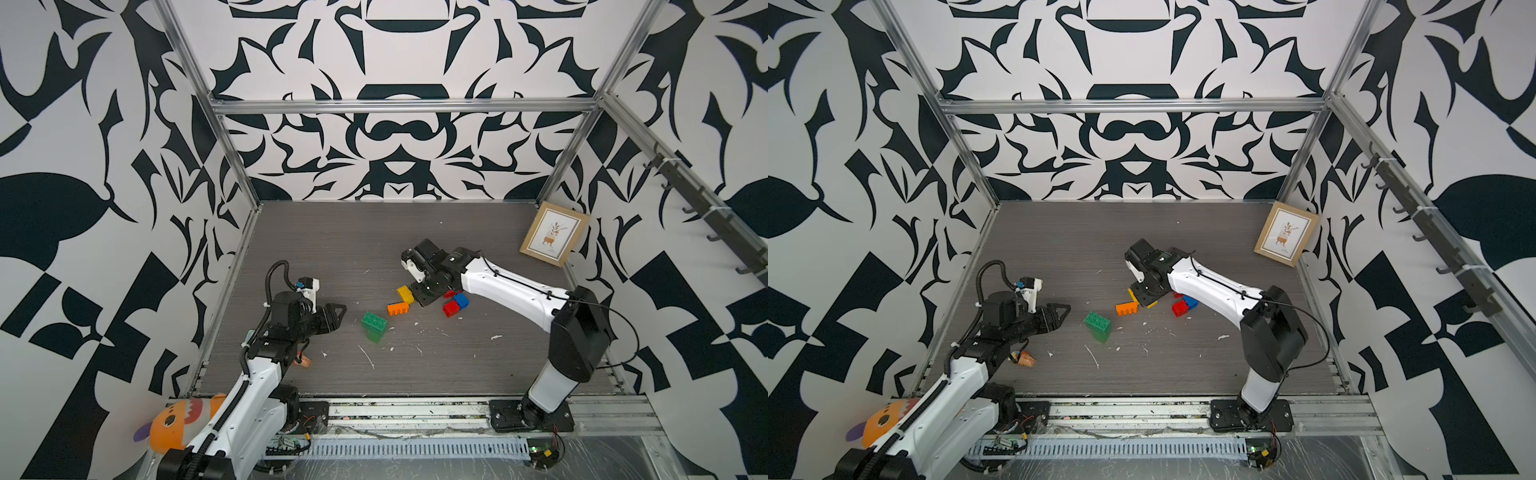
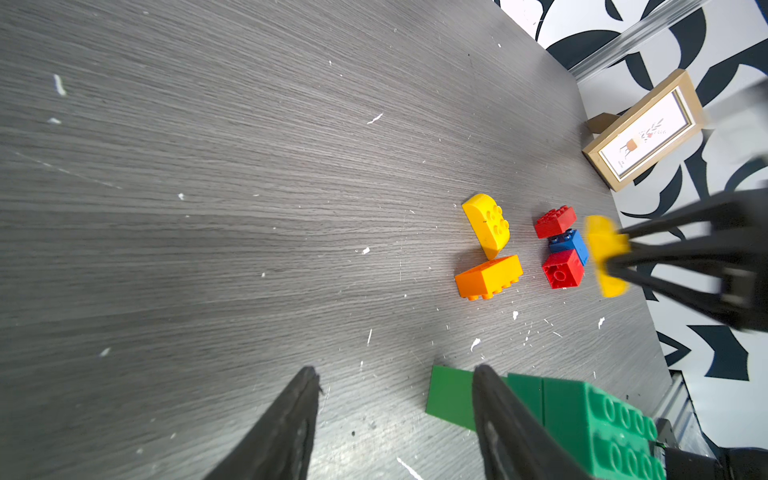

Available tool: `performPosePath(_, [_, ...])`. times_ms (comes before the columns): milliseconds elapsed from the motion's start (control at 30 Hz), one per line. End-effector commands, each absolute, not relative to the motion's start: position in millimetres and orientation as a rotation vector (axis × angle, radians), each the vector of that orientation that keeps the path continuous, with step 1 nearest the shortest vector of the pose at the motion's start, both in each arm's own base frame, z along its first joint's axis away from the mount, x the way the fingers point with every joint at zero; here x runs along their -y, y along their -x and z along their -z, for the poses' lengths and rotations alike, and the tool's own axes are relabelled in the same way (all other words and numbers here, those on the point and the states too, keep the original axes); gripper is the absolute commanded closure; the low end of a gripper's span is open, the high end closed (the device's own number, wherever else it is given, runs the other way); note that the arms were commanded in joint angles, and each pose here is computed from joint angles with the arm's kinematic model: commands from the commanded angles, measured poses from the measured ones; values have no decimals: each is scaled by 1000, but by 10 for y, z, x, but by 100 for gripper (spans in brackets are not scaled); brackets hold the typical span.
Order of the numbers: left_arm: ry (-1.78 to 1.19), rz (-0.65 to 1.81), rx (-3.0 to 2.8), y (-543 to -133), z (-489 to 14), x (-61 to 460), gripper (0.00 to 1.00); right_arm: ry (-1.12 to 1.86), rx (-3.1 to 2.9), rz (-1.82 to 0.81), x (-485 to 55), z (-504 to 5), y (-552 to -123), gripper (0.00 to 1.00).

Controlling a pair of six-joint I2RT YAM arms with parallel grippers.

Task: Assemble an ice cream with lego
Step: Pick up the lego brick from the center of the board, then assemble the lego brick with the lego brick.

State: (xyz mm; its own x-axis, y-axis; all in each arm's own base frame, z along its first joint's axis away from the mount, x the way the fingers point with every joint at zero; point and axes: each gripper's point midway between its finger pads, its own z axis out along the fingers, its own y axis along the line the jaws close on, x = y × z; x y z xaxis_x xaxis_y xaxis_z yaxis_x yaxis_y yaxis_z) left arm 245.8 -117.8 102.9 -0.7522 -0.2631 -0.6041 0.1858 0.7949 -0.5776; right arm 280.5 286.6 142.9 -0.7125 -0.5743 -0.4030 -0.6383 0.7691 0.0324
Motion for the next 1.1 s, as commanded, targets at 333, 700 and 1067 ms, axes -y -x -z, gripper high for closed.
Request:
performPosePath(333, [45, 839, -2273, -2452, -1010, 1190, 37, 1413, -2353, -374, -3778, -1811, -2147, 80])
performPosePath(700, [49, 836, -2273, -2451, -1004, 1184, 37, 1502, -2351, -309, -3832, -1787, -2101, 80])
performPosePath(1067, [50, 835, -2272, -2455, -1007, 1182, 37, 1590, -2340, -275, -3920, -1810, -2040, 80])
